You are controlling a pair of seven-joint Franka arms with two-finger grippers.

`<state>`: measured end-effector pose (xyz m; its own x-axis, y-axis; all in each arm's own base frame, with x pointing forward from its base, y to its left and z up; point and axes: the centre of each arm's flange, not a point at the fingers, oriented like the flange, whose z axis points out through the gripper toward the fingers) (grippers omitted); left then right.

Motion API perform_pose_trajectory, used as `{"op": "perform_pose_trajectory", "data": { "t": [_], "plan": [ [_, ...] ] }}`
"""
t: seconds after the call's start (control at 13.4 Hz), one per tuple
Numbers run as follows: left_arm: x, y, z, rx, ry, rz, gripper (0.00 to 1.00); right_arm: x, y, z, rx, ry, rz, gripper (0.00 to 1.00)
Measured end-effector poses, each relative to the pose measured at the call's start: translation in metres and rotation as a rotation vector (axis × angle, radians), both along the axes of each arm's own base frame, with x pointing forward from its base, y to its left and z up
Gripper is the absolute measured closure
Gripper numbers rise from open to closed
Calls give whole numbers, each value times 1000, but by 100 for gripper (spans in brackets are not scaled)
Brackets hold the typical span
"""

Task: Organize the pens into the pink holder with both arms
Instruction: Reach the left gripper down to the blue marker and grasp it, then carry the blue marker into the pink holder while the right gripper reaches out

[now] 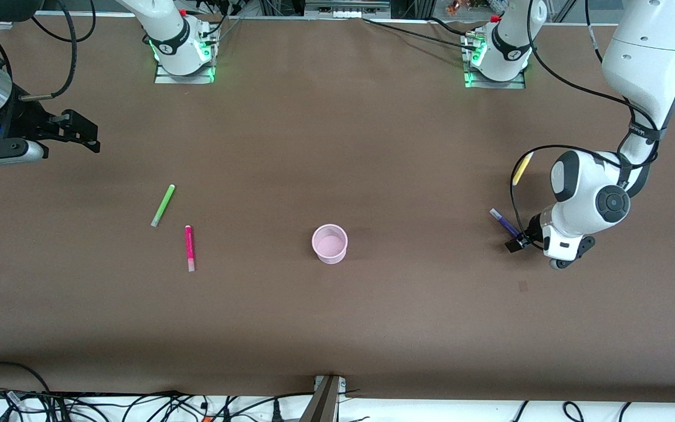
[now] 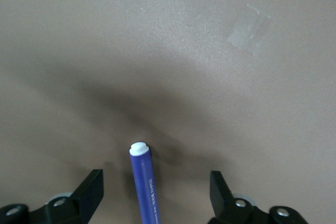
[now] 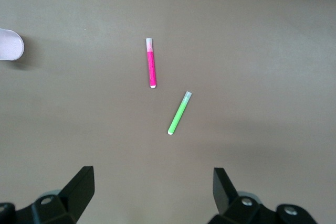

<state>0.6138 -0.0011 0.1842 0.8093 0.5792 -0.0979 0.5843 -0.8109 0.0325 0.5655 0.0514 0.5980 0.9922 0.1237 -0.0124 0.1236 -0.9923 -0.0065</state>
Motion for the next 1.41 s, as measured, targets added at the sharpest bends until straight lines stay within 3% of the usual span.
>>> {"op": "perform_pose_trajectory", "data": {
  "t": [0.45, 0.52, 0.6, 0.82, 0.89, 1.12, 1.41],
  "plan": [
    [-7, -4, -6, 0, 18, 0, 21, 0, 0, 0, 0, 0, 0, 0],
    [-8, -5, -7, 0, 21, -1, 29, 0, 0, 0, 0, 0, 0, 0],
    [-8, -5, -8, 1, 23, -3, 29, 0, 0, 0, 0, 0, 0, 0],
    [-8, -6, -8, 2, 22, -5, 56, 0, 0, 0, 0, 0, -1, 0],
    [-8, -6, -8, 2, 22, -5, 56, 0, -1, 0, 0, 0, -1, 0],
    [-8, -6, -7, 3, 20, -6, 83, 0, -1, 0, 0, -1, -2, 0],
    [2, -17, 22, 3, -23, -24, 83, 0, -4, 0, 0, 0, -6, 0]
  ]
}}
